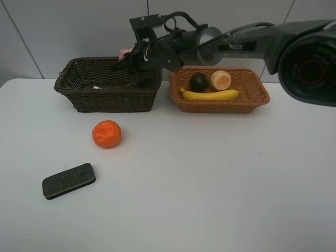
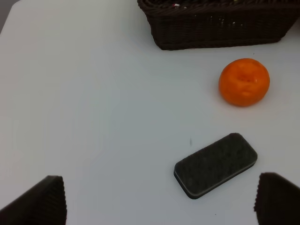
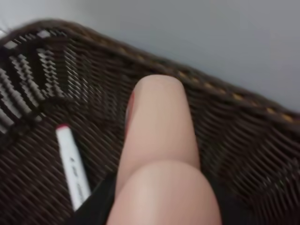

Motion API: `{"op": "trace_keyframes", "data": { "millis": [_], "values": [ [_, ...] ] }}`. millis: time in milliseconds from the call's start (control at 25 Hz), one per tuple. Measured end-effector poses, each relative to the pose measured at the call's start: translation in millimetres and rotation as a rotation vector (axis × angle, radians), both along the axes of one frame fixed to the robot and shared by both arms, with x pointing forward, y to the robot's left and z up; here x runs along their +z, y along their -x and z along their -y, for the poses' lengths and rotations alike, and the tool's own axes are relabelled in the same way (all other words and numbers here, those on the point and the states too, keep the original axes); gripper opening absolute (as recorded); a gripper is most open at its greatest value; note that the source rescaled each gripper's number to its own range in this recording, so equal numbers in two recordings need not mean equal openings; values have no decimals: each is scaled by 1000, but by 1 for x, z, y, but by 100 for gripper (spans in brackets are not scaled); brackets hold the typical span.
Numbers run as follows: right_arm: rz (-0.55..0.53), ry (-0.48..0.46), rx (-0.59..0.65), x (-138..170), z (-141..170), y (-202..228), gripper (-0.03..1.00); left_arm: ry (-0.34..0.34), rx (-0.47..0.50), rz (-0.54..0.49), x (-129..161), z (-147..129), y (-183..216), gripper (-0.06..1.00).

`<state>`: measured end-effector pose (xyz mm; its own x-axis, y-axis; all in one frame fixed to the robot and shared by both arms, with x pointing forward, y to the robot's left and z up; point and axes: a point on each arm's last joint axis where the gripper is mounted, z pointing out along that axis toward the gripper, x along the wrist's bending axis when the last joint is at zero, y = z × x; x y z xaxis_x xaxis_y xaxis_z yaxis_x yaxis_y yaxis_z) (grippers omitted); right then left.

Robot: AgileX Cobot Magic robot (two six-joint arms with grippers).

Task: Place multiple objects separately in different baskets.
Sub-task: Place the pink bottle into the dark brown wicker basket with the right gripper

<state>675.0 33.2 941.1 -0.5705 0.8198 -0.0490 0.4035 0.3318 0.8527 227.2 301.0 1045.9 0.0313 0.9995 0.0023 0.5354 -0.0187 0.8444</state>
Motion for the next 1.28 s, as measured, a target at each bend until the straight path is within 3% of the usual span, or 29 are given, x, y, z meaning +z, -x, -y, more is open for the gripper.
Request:
{"op": "trace_keyframes", "data": {
  "millis": [240,840,880,960,1040,1120,1280],
  "values": [
    [-56,71,-23,-6,12,-5,28,0,0,0,0,0,0,100],
    [-43,51,-7,-4,10,-5,28,0,0,0,0,0,0,100],
    [-44,49,-7,-4,10,-5,35,0,0,0,0,0,0,100],
    [-31,37,-2,-2,9,-5,67,0,0,0,0,0,0,100],
    [-17,28,4,-1,8,-6,88,0,0,0,0,0,0,100],
    [-16,28,4,-1,8,-6,95,0,0,0,0,0,0,100],
    [-15,28,5,-1,8,-6,98,0,0,0,0,0,0,100]
  ]
}}
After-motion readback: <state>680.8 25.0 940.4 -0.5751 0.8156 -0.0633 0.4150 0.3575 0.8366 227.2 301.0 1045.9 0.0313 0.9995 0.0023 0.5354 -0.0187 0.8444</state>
